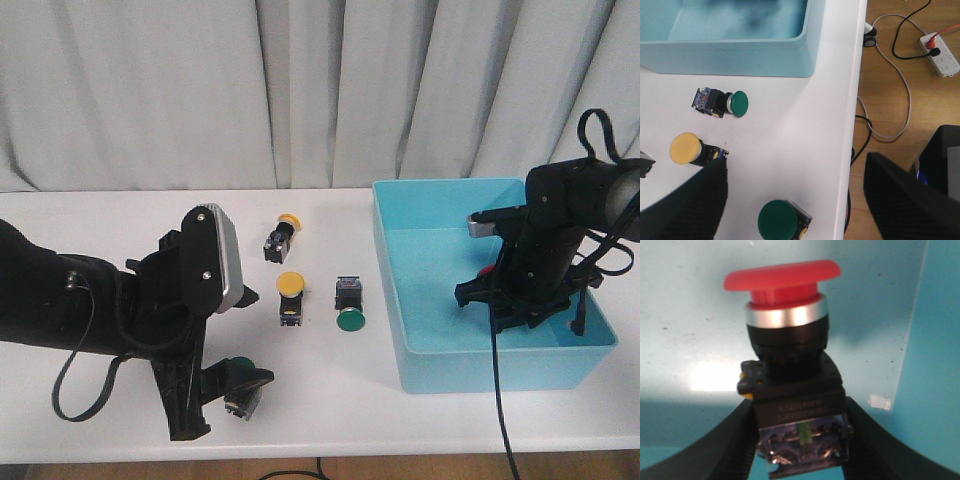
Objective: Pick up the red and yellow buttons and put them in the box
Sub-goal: 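Carry the red button into the blue box with the right gripper and release, then lower the left gripper onto the yellow-capped button and close it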
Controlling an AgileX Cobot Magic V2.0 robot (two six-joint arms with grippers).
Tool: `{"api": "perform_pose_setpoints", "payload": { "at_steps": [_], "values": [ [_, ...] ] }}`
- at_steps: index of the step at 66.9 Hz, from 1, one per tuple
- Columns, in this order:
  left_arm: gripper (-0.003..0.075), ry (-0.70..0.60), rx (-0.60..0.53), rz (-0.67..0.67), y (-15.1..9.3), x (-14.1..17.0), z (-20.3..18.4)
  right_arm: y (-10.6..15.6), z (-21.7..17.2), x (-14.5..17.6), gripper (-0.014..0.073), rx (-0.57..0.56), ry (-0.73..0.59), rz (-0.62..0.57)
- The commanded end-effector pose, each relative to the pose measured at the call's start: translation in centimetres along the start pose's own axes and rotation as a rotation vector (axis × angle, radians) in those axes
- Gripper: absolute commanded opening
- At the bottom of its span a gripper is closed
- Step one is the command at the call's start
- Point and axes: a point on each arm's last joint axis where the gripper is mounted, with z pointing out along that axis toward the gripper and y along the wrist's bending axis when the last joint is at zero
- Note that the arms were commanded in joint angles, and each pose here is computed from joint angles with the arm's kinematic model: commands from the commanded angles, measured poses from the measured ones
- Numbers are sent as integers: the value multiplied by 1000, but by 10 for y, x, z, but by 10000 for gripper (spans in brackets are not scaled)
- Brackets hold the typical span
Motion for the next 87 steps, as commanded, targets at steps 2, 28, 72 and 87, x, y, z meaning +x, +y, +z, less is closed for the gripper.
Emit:
{"api": "perform_pose_setpoints", "payload": {
  "at_steps": [2, 28, 72, 87],
  "values": [
    [534, -61, -47, -17, 4, -13, -11, -4, -16, -9, 247, 11, -81, 0],
    [534, -60, -44, -16, 4, -13, -11, -3, -12, -11, 378, 2, -95, -22],
    [534, -60, -42, -16, 4, -13, -11, 6, -111, 7, 382, -51, -340, -14],
    [534, -60, -42, -16, 4, -13, -11, 39, -167, 66, 345, -91, -587, -118]
  ]
}}
